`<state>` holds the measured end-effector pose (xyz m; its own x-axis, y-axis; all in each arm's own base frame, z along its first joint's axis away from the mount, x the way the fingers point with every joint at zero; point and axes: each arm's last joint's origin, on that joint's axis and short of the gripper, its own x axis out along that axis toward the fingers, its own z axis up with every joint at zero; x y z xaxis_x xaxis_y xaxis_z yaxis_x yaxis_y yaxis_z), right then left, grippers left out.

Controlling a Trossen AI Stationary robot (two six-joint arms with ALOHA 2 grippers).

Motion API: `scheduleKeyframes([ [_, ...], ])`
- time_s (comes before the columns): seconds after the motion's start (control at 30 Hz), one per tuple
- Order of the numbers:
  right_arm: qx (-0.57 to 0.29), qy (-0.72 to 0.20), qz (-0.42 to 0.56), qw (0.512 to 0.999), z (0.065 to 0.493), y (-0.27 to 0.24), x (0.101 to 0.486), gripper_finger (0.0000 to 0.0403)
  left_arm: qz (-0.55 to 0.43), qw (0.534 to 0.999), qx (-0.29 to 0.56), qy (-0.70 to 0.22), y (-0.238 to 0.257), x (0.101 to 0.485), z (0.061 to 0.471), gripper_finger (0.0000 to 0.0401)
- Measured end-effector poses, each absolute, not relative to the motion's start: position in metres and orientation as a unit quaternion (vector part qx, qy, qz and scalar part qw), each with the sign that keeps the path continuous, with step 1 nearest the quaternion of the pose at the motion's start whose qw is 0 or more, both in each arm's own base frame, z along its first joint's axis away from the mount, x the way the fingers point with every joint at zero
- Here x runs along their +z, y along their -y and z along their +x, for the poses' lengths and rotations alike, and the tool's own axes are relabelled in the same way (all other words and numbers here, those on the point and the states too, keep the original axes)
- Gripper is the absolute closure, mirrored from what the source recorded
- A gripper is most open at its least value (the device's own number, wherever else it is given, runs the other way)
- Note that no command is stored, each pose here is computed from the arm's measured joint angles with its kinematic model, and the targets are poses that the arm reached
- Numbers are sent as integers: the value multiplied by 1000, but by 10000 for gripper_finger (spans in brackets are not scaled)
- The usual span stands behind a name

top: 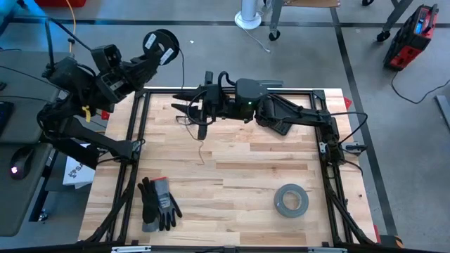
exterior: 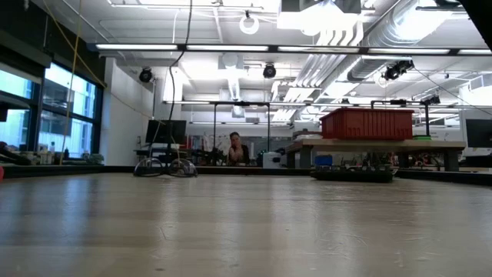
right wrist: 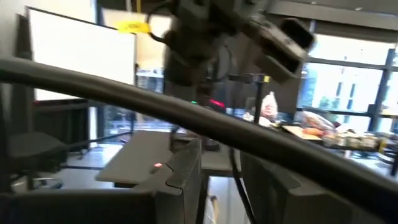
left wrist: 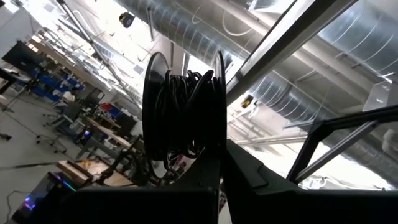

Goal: Coil cords
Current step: Coil the black wire on the black spool

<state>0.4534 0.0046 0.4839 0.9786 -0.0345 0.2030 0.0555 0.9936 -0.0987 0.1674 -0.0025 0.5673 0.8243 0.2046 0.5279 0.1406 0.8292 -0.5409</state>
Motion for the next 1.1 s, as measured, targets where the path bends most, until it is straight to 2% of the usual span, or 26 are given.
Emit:
scheduleKeyframes([
  [0.37, -40, 114, -24, 992, 430, 16, 506, 297, -272, 912, 19, 308, 2, 572, 152, 400],
  [0.87, -33, 119, -21, 992, 428, 17, 509, 297, -266, 913, 23, 308, 2, 572, 152, 400],
  [1.1, -23, 117, 12, 993, 429, 20, 507, 297, -266, 913, 23, 308, 2, 572, 152, 400],
])
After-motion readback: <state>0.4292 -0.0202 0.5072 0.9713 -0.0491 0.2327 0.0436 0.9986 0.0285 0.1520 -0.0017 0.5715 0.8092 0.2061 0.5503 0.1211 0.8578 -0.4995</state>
